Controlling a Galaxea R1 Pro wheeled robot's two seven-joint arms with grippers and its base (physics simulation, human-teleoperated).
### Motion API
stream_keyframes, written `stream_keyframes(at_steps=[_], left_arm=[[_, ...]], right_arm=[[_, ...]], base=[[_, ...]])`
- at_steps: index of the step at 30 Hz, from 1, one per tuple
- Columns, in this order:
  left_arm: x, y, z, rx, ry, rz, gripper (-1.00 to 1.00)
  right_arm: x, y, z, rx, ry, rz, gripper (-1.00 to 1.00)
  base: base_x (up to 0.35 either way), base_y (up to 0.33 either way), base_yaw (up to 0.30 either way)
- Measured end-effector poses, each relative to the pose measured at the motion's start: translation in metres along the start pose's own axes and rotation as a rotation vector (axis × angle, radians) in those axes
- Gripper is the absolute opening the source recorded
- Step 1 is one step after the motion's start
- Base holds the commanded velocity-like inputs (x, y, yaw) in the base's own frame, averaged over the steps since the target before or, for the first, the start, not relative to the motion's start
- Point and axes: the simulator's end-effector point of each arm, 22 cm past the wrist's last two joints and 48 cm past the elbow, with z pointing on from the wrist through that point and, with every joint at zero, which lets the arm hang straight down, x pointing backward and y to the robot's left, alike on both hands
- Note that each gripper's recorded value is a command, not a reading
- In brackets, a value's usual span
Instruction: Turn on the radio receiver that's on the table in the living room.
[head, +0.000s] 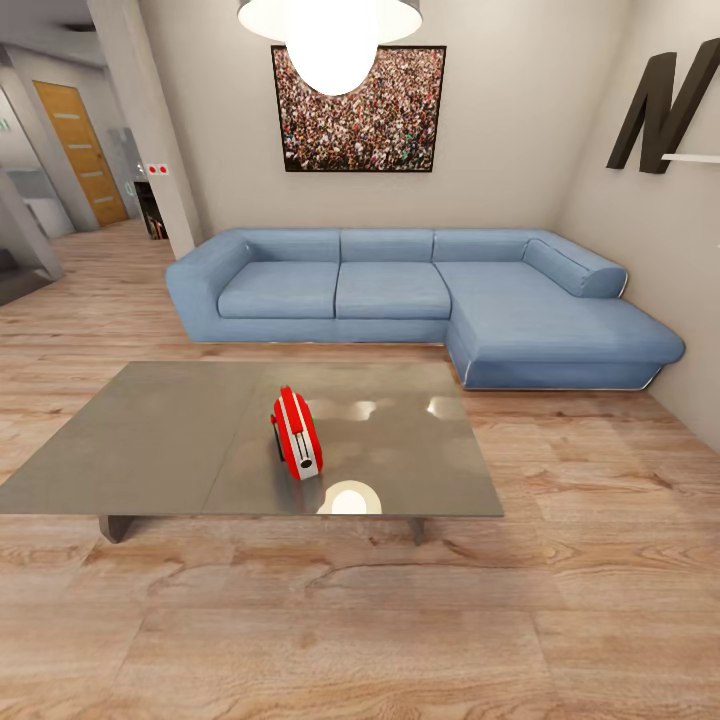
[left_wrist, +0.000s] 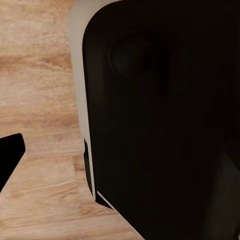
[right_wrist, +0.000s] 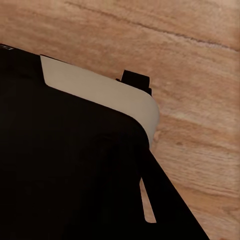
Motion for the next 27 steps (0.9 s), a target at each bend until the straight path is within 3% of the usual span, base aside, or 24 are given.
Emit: stream_keyframes(at_steps=[27], left_arm=[[0.0001, 0.0, 0.0, 0.0, 0.0, 0.0, 1.0]], right_arm=[[-0.0003, 0.0, 0.0, 0.0, -0.001, 0.0, -1.0]], base=[[0.0, 0.0, 0.0]])
